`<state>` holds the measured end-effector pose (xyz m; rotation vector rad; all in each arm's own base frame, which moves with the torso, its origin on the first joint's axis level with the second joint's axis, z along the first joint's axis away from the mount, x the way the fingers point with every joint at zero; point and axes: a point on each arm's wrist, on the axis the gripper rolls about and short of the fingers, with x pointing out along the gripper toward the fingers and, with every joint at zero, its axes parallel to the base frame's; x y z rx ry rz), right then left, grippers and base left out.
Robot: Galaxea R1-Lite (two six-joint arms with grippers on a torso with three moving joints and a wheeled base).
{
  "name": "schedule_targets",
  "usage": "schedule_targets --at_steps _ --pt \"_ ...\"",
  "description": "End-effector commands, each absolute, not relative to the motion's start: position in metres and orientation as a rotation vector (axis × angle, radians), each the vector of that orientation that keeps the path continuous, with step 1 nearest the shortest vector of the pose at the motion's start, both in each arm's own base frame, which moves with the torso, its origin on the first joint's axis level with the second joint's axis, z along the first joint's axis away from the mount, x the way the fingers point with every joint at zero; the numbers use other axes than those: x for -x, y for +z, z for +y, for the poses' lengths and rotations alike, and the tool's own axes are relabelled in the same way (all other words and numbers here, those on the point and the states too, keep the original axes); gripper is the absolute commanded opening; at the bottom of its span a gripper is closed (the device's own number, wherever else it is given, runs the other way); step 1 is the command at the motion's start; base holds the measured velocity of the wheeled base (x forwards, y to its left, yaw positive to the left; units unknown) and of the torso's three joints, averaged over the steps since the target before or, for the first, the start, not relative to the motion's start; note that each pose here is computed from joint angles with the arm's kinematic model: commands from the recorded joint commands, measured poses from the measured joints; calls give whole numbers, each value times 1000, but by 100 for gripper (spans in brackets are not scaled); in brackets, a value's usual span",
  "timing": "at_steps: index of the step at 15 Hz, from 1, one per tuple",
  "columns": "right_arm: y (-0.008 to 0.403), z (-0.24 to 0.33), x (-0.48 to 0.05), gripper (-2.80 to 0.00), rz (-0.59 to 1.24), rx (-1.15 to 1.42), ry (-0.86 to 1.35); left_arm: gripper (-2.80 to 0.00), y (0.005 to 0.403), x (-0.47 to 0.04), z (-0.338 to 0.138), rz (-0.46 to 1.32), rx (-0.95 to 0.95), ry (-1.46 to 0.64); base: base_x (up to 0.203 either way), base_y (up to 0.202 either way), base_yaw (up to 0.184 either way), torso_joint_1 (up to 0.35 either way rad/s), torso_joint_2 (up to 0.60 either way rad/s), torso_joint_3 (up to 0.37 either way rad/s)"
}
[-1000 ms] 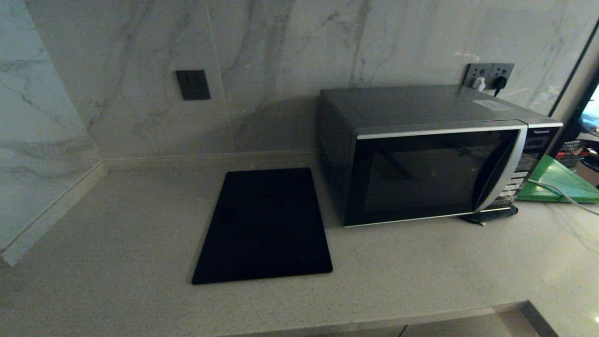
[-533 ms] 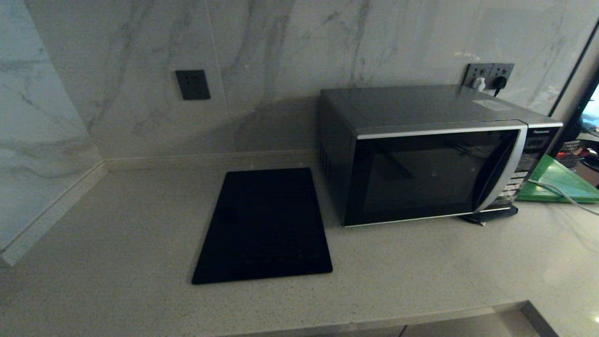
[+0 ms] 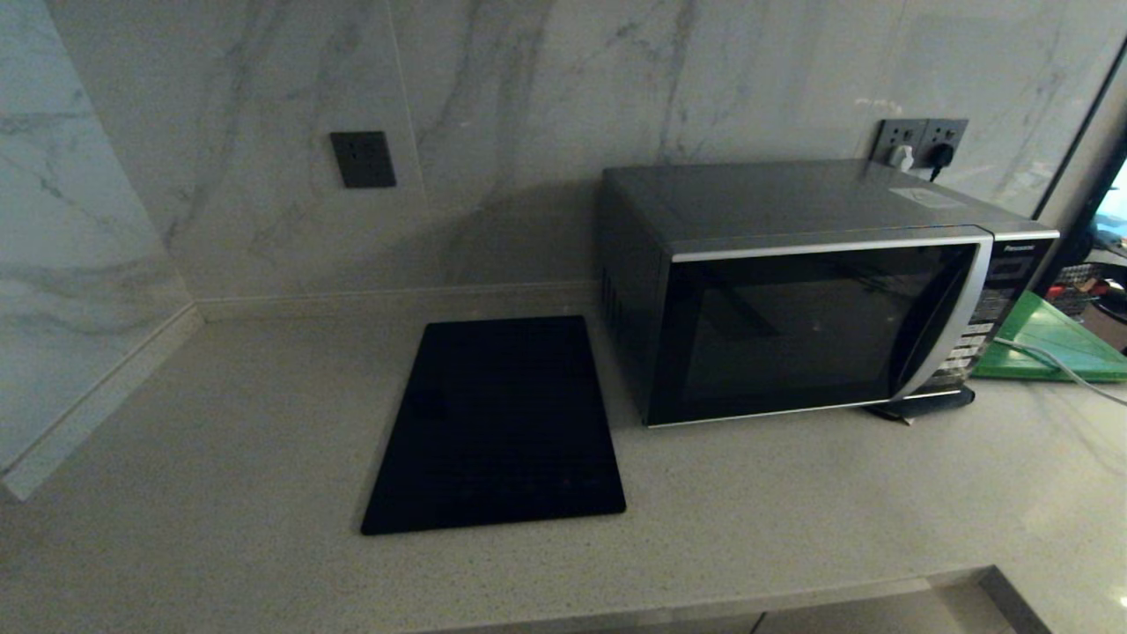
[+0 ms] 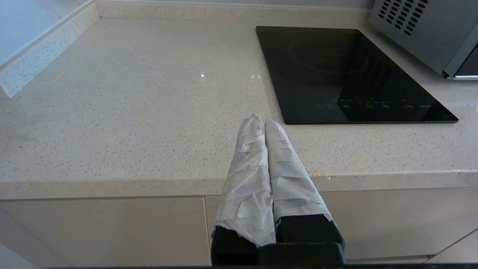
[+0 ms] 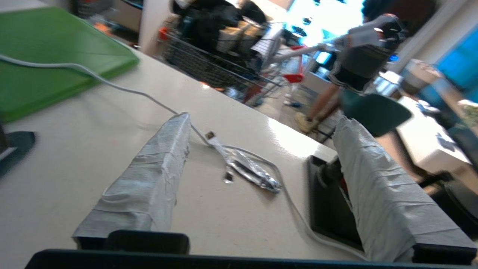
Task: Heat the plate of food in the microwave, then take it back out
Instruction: Open the microwave oven
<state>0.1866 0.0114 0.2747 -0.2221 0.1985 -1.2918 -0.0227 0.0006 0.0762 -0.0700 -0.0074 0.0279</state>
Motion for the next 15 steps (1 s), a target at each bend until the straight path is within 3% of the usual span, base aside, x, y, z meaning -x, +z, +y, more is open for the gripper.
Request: schedule_targets --at_steps 1,8,15 --pt "280 11 -168 0 178 198 -1218 -280 76 23 1 -7 71 29 0 0 0 0 0 0" --pt "258 13 -171 0 245 258 -1125 -280 76 23 1 -7 71 29 0 0 0 0 0 0" --pt "251 31 -254 0 323 316 -1036 -280 76 23 1 -7 71 29 0 0 0 0 0 0"
